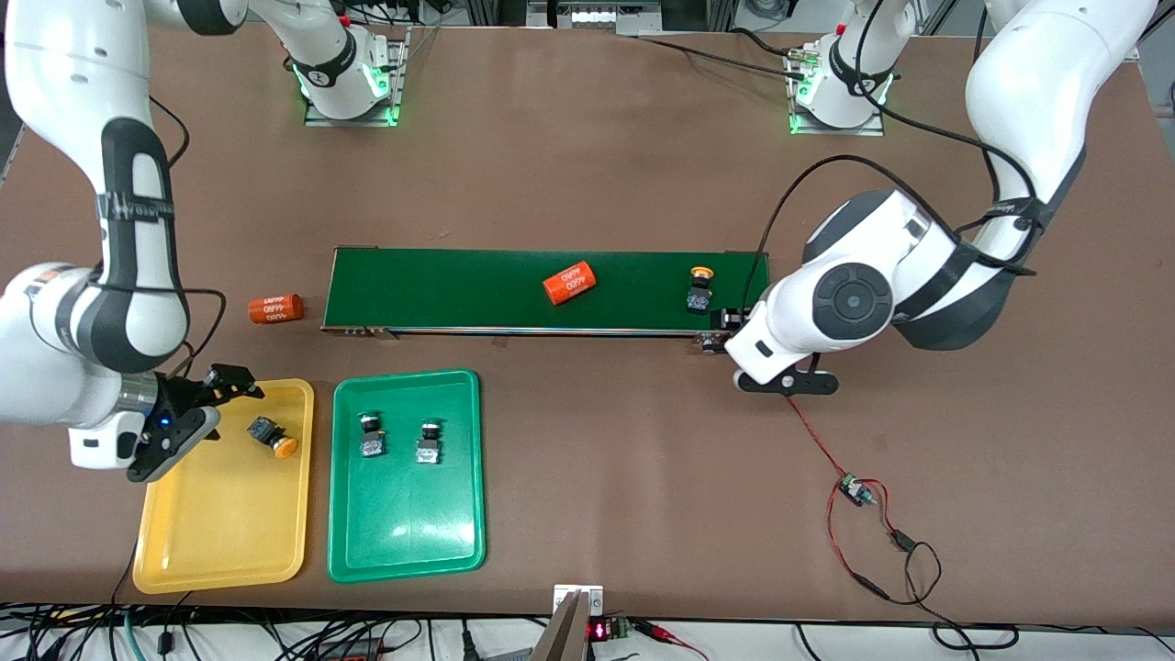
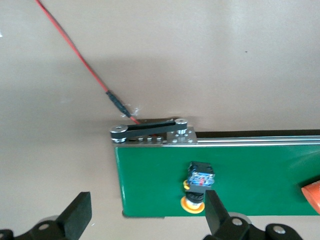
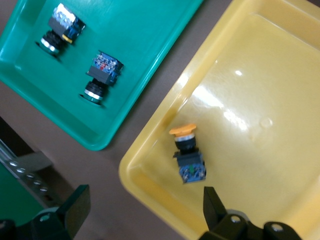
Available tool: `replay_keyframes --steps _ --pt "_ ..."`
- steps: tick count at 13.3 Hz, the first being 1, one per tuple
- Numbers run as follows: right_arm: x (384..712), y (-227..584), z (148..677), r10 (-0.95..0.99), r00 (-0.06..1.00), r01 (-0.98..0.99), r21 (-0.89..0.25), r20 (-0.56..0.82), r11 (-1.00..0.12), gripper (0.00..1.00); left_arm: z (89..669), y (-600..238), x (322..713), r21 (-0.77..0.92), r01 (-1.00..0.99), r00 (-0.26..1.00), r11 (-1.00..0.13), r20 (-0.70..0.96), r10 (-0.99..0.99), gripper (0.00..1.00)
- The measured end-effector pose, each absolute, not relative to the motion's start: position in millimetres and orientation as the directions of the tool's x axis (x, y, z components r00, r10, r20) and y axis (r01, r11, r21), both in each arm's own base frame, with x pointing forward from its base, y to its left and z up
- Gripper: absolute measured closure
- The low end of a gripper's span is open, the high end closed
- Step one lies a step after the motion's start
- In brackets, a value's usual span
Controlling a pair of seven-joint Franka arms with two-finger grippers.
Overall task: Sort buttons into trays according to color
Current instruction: 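Set the held button on the belt end with the left gripper and open it, then move the right gripper to the belt button while the left gripper withdraws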
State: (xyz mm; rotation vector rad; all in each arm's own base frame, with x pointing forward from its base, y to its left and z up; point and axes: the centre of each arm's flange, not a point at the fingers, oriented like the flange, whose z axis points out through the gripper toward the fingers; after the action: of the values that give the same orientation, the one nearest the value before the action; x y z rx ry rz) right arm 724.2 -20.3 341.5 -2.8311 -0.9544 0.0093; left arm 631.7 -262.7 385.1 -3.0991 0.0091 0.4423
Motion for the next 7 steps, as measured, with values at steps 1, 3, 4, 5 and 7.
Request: replay_keyframes --steps 1,3,4,5,7 --pt "720.4 -3.8 359.1 0.564 0.825 0.561 -0.141 0.018 -0.816 0.00 388.8 -258.9 631.5 -0.018 -0.028 0.956 -0.999 -0.291 -0.021 0.00" --pt "708.9 39.2 384.3 0.487 0.873 0.476 -0.163 -0.031 -0.864 0.00 401.6 -238.1 641.7 0.000 -0.116 0.951 -0.993 -0.290 -0.111 0.00" --pt "705.2 61.5 393.2 0.455 0.890 0.443 -0.165 -0.038 -0.881 0.00 411.4 -218.9 650.0 -0.004 -0.166 0.950 -0.986 -0.271 -0.158 0.00" --pt "701.3 86.6 399.3 0.434 0.900 0.422 -0.165 -0.044 -0.891 0.00 422.5 -198.2 655.7 -0.008 -0.201 0.946 -0.979 -0.262 -0.192 0.00" --pt "687.4 148.3 403.2 0.380 0.921 0.363 -0.165 -0.083 -0.917 0.00 445.2 -153.7 660.2 0.042 -0.216 0.938 -0.975 -0.270 -0.219 0.00"
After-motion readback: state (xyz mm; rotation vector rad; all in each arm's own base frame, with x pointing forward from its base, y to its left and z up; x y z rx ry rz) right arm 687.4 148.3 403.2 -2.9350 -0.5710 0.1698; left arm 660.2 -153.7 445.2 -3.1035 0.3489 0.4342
